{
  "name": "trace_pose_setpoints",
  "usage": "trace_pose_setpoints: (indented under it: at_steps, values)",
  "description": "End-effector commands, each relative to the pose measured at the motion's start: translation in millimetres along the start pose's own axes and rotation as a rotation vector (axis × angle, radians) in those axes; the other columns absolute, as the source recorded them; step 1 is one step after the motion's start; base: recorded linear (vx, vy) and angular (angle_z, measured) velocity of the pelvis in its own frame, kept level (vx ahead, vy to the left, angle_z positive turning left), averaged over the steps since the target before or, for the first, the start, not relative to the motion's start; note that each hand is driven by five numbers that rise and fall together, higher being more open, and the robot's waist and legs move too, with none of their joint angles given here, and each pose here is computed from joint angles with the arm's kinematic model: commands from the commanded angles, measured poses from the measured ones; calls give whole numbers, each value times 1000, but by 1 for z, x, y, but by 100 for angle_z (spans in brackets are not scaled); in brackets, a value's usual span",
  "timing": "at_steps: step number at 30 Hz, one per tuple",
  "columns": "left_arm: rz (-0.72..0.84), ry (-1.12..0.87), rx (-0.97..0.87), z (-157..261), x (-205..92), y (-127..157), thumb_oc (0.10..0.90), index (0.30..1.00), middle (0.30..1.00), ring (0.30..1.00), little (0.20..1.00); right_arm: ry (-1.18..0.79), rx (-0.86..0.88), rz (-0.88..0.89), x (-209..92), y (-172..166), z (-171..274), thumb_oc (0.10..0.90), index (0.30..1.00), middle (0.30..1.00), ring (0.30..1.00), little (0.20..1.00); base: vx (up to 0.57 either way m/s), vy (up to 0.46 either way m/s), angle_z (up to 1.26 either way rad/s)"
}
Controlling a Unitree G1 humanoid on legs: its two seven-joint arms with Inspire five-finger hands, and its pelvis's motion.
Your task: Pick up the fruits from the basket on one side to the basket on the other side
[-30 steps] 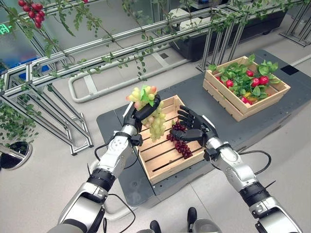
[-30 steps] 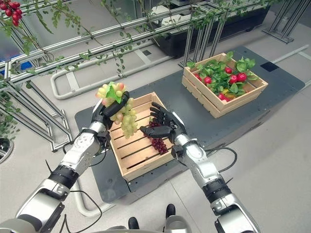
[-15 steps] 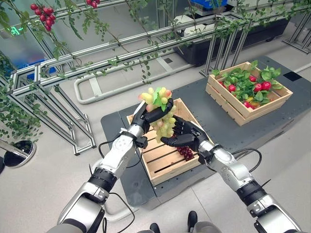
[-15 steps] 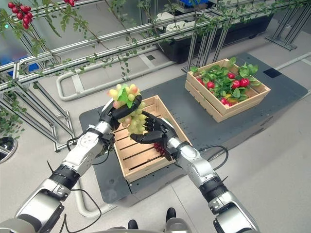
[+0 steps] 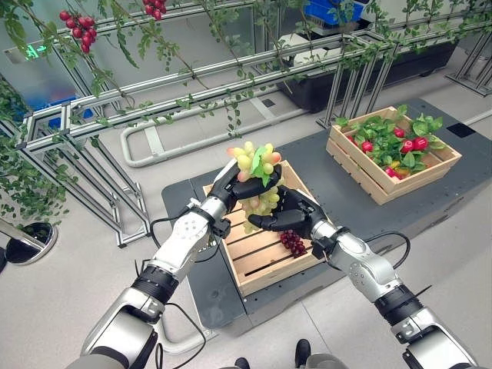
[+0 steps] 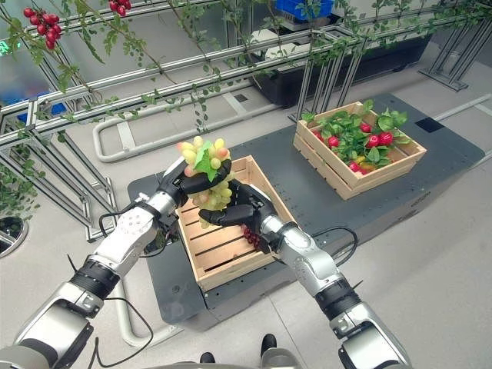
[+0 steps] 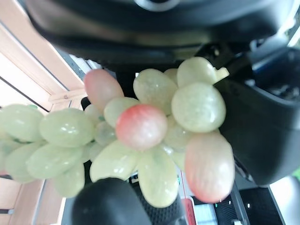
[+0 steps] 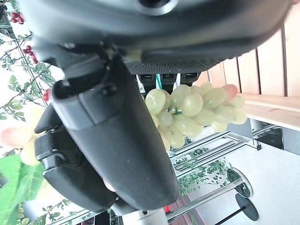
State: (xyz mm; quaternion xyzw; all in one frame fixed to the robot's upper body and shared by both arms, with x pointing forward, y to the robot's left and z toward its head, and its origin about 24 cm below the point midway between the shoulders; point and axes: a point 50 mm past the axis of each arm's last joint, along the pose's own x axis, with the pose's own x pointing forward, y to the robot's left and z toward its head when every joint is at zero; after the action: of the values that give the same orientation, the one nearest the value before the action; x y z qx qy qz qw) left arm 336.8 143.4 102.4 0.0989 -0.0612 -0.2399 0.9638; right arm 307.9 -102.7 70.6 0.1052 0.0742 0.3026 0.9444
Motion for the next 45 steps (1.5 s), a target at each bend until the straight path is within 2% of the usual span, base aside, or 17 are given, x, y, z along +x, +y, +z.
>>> trace_pose_setpoints:
  at_steps: [1,10,17,30,31,32,35,37,38,45]
  values:
    - [-152,-226,57,50,27,-13,400,300,300,300,300,-289,65,270,21,51,59,800,900,900,900,900,0,0,0]
    - [-402,-337,-28,62,24,-38,400,300,300,300,300,-240,281,328,25,55,44,800,900,900,900,900,0,0,0]
    - [-521,-384,-91,69,23,-56,400,300,300,300,300,-257,416,352,28,62,42,800,900,900,900,900,0,0,0]
    - [-604,-387,-137,68,23,-74,400,300,300,300,300,-271,689,443,31,75,36,800,900,900,900,900,0,0,0]
    - [-602,-380,-133,68,24,-76,400,300,300,300,300,-287,697,447,31,75,36,555,533,533,533,533,0,0,0]
    - [-598,-375,-130,67,24,-76,400,300,300,300,300,-293,700,447,31,75,36,400,300,300,300,300,0,0,0]
    - [-573,-340,-115,62,25,-75,400,300,300,300,300,-330,691,428,30,74,39,400,300,300,300,300,0,0,0]
    - [-556,-319,-104,58,26,-73,536,505,505,505,505,-348,678,408,31,72,41,400,300,300,300,300,0,0,0]
    - [-550,-307,-101,56,26,-73,800,900,900,900,900,-353,679,404,31,71,42,400,300,300,300,300,0,0,0]
    - [-428,-230,-72,39,26,-62,800,900,900,900,900,-397,671,357,28,63,42,400,300,300,300,300,0,0,0]
